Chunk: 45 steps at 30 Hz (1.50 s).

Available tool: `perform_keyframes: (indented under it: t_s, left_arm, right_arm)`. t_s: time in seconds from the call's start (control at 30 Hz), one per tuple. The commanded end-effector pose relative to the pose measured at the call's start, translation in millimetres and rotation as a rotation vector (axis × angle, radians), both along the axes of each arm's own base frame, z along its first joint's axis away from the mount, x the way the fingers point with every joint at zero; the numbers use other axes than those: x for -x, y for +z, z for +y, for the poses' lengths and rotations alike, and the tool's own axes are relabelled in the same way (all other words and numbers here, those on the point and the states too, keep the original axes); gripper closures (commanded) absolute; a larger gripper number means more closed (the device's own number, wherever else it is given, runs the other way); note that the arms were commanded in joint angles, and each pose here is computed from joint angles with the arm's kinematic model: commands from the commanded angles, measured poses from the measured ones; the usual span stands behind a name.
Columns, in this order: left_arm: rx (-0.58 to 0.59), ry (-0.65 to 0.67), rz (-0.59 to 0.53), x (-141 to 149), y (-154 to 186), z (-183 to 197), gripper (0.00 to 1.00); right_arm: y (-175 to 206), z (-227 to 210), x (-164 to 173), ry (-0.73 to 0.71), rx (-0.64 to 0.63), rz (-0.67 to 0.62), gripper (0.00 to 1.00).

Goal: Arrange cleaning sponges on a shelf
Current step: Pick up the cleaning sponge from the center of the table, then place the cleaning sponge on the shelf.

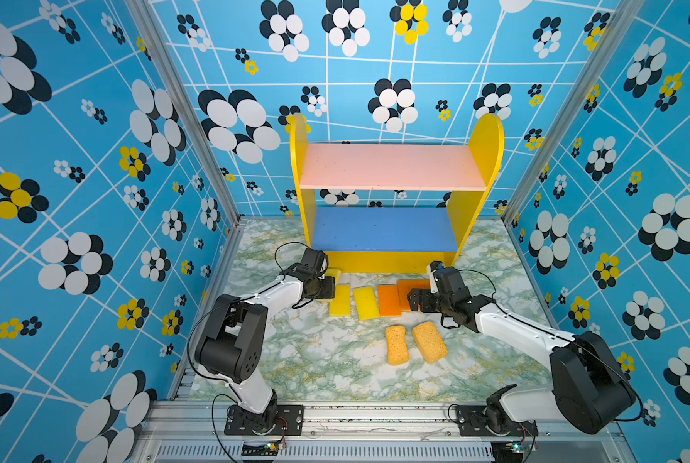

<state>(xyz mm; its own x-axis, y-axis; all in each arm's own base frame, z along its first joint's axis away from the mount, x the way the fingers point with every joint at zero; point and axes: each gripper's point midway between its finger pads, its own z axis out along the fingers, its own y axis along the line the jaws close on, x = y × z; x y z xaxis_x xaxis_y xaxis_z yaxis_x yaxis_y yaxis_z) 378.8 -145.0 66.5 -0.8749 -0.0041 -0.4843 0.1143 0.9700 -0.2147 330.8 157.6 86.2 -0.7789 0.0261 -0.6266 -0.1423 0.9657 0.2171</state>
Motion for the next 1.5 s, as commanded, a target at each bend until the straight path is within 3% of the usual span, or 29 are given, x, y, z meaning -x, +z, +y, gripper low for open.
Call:
perform_keyframes:
  t_s: [0.0,0.23,0.5,0.73,1.17,1.47]
  left_arm:
    - [-0.043,0.024,-0.016,4.0,29.0,5.9,0.42]
    - [-0.038,-0.054,-0.14,22.8,113.1,-12.3,0.38]
    - [0.011,-0.048,-0.42,53.2,244.1,-9.6,0.37]
    - [0.083,-0.059,-0.628,61.0,331.5,-12.1,0.38]
    - [0.113,-0.061,-0.867,6.5,439.8,-39.0,0.4]
    - [0.087,0.022,-0.95,-55.0,461.8,-53.0,0.38]
  right_arm:
    - [6.8,3.9,-1.5,0.006,-0.002,-0.008,0.01]
    - [4.7,3.0,-0.7,0.008,0.009,-0.003,0.01]
    - [3.3,6.9,-2.1,0.02,0.001,0.005,0.01]
    - [2.6,11.0,-3.3,0.031,-0.008,0.012,0.01]
    - [2.3,5.1,1.4,0.018,0.014,0.014,0.01]
    - [0.7,-0.9,4.5,0.003,0.03,0.009,0.01]
